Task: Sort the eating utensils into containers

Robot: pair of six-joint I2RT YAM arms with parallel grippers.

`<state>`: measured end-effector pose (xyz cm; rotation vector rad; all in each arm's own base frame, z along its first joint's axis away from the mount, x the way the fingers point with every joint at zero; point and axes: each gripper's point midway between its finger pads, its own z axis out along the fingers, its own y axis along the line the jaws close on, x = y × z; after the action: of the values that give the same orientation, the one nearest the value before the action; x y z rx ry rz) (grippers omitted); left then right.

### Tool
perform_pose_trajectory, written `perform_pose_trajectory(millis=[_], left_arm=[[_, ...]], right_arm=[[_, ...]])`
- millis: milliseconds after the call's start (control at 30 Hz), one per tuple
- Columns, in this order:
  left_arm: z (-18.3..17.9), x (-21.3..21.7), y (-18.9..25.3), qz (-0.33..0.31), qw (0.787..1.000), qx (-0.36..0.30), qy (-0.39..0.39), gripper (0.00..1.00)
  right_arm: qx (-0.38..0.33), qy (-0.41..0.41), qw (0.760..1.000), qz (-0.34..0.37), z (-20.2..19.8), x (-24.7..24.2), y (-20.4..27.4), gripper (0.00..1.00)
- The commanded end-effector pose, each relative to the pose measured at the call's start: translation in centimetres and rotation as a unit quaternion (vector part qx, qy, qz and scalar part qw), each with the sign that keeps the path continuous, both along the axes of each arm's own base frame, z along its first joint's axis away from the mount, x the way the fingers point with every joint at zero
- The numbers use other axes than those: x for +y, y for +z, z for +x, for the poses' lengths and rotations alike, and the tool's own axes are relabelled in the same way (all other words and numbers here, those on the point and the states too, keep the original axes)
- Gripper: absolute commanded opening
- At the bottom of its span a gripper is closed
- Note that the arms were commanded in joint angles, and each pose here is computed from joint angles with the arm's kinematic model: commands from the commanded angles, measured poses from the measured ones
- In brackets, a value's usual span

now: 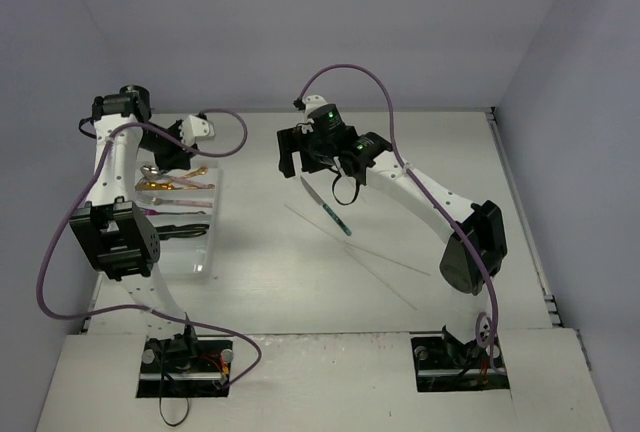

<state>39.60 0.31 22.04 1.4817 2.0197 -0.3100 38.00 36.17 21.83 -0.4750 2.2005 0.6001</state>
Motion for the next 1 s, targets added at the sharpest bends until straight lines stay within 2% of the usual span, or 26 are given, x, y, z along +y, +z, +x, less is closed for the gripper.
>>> perform_pose_trajectory(millis=[0, 533, 967], left_arm=[[-3.5, 0.3, -0.9, 0.065, 0.989, 0.011, -0.128, 0.0], [-5.6, 1.8, -8.4, 0.096, 0.969, 0.115, -0.194, 0.0], [-4.9, 4.4, -11.0, 0.143, 0.952, 0.146, -0.229, 0.0]], right_arm=[[-0.045, -0.018, 0.998, 0.04, 0.7, -1.0, 4.6, 0.88], [-0.039, -0.023, 0.998, 0.038, 0.9, -1.9, 4.2, 0.87], [-0.032, -0.026, 0.998, 0.036, 0.9, -2.2, 3.7, 0.87]])
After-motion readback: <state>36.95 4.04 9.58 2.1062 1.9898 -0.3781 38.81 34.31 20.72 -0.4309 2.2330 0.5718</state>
